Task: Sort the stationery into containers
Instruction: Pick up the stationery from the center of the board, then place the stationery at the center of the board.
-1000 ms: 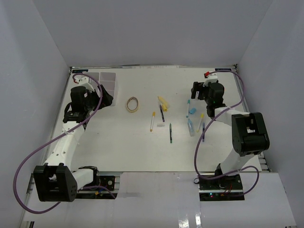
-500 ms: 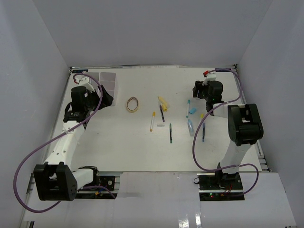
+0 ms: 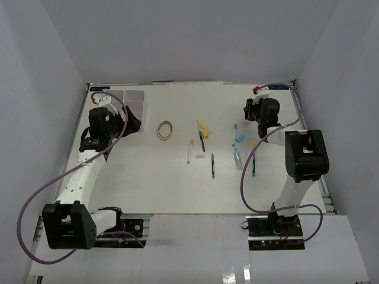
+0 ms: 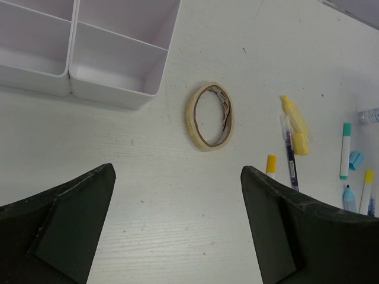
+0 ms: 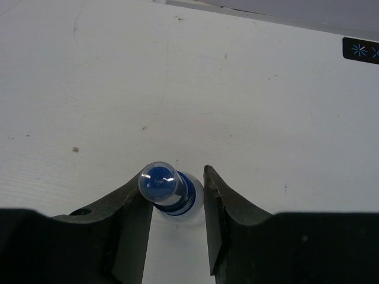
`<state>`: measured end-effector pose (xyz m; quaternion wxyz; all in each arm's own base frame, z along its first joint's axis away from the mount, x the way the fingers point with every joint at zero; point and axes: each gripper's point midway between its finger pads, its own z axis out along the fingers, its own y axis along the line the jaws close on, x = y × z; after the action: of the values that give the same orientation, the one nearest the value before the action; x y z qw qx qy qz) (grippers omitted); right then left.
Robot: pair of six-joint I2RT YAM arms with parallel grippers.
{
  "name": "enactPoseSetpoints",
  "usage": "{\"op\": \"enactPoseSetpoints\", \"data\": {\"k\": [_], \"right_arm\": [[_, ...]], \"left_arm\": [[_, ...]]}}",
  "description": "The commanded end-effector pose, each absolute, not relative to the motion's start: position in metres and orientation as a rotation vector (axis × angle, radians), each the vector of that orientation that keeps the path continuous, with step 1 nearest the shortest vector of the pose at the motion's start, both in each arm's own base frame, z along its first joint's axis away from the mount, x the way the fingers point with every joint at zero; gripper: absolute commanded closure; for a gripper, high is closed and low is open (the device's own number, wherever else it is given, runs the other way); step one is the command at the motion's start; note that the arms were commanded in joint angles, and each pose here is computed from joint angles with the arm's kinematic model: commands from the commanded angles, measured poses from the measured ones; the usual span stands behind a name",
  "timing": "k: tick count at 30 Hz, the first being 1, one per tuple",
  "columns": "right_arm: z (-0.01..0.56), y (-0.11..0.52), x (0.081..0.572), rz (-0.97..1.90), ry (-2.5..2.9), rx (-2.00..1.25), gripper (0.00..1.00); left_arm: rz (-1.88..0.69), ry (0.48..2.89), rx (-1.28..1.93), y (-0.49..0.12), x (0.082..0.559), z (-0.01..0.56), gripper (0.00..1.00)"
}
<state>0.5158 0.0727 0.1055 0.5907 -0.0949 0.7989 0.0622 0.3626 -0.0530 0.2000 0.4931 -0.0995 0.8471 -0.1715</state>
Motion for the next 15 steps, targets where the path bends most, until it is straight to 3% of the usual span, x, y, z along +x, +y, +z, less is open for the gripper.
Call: {"op": "enactPoseSetpoints", "data": {"k": [1, 6, 15], "right_arm": [[0.172, 0.086, 0.520, 0.173, 1.703, -0.315, 0.92], [0.209, 0.136, 0.490, 0.328, 1.645, -0.476, 0.92], [0.249, 0.299, 0.375, 0.687, 1.507, -0.918, 0.92]], "left_arm": [[-0.433, 2.016, -0.230, -0.055, 0.366, 0.218, 0.02], [-0.433, 2.004, -0.229, -0.054, 0.364, 0.222, 0.02], [-0.445, 1.963, -0.206, -0.056, 0.361, 0.232, 0.02]]}}
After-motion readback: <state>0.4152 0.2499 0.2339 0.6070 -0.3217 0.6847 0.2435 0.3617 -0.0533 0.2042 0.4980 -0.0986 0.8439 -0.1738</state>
